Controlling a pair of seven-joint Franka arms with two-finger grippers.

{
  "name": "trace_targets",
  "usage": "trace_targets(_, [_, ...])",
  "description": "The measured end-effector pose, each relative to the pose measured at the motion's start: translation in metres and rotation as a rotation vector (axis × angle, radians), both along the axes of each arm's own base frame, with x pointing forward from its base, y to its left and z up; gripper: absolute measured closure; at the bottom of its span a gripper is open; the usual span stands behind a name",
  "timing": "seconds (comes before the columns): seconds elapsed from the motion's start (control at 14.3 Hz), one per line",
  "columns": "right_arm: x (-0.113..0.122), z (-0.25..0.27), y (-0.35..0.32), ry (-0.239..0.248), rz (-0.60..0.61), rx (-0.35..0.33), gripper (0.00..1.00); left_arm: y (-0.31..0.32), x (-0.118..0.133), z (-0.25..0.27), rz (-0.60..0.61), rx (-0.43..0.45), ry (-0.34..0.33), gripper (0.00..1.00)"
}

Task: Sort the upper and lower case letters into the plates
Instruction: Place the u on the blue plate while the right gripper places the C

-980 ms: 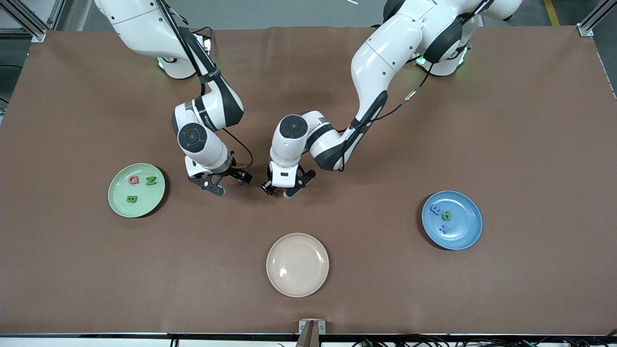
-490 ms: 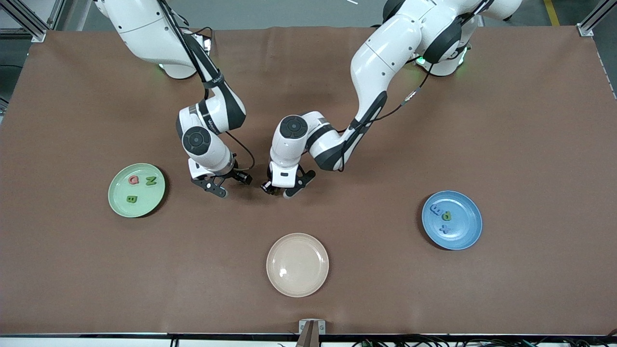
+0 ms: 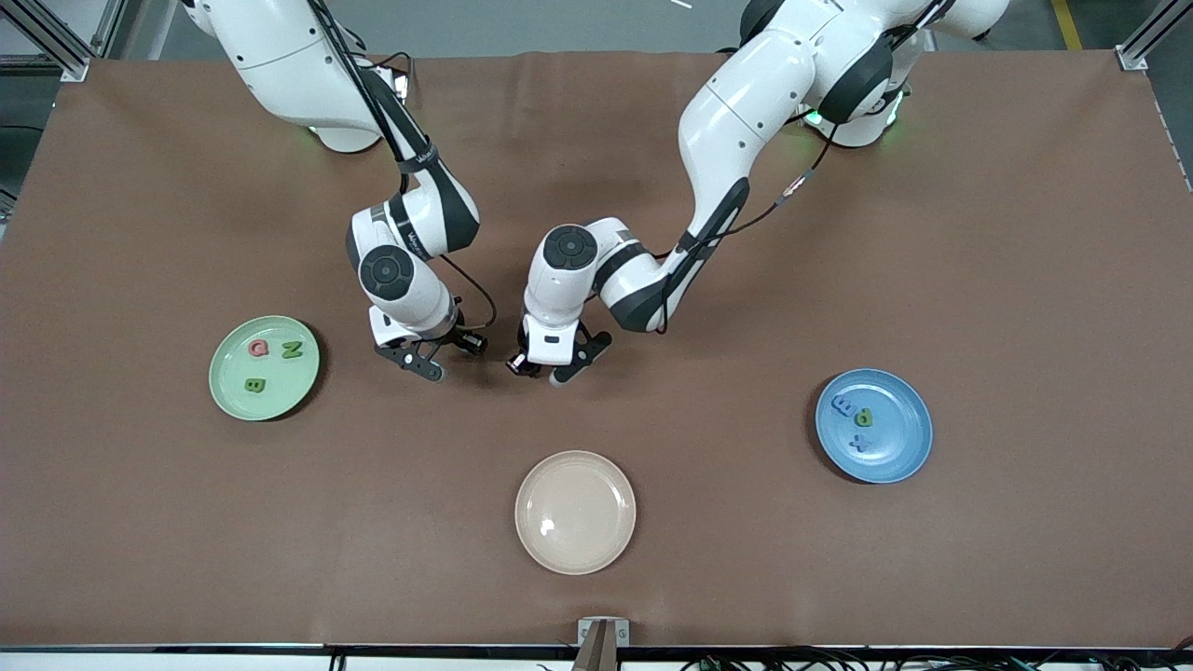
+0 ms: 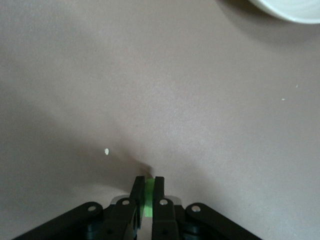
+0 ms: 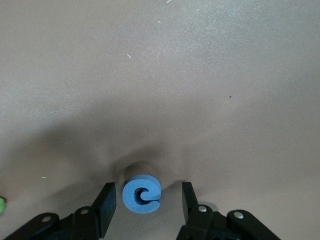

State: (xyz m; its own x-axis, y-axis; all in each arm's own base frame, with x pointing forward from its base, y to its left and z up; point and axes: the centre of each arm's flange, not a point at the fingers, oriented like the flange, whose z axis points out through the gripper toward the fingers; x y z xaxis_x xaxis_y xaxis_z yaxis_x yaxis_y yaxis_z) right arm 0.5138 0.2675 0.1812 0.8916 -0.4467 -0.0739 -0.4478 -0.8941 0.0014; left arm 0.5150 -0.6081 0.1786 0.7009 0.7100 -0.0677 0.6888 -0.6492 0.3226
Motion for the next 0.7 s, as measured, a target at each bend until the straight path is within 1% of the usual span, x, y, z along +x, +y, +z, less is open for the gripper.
trace_targets(0.07, [0.000,0.000,0.000,-0.002,0.001,0.001,0.40,0.003,0.007,0.007,0.010,-0.006,-0.009,0.90])
trace_targets(0.14, [0.000,-0.001,0.001,-0.005,0.001,0.001,0.44,0.010,0.018,0.018,0.028,-0.012,-0.019,0.90])
trace_targets(0.21, [0.000,-0.001,0.001,-0.005,0.001,0.001,0.45,0.021,0.033,0.031,0.052,-0.012,-0.027,0.90])
trace_targets(0.28, [0.000,-0.002,0.001,-0.005,0.001,0.001,0.50,0.037,0.051,0.047,0.080,-0.003,-0.027,0.90])
trace_targets(0.35, [0.000,-0.002,0.001,-0.005,0.002,0.001,0.50,0.055,0.068,0.062,0.109,0.015,-0.019,0.90])
trace_targets(0.42, [0.000,-0.002,0.001,-0.005,0.002,0.001,0.54,0.075,0.083,0.076,0.129,0.046,-0.008,0.90])
trace_targets(0.49, [0.000,-0.002,0.002,-0.005,0.002,0.001,0.63,0.096,0.098,0.087,0.137,0.088,0.001,0.90])
trace_targets(0.56, [0.000,-0.002,0.002,-0.006,0.002,0.002,0.63,0.117,0.110,0.095,0.136,0.135,0.016,0.90])
trace_targets(0.63, [0.000,-0.001,0.002,-0.007,0.002,0.002,0.66,0.136,0.119,0.099,0.131,0.174,0.036,0.90])
trace_targets(0.7, [0.000,-0.001,0.002,-0.008,0.002,0.003,0.66,0.154,0.128,0.102,0.122,0.206,0.055,0.90])
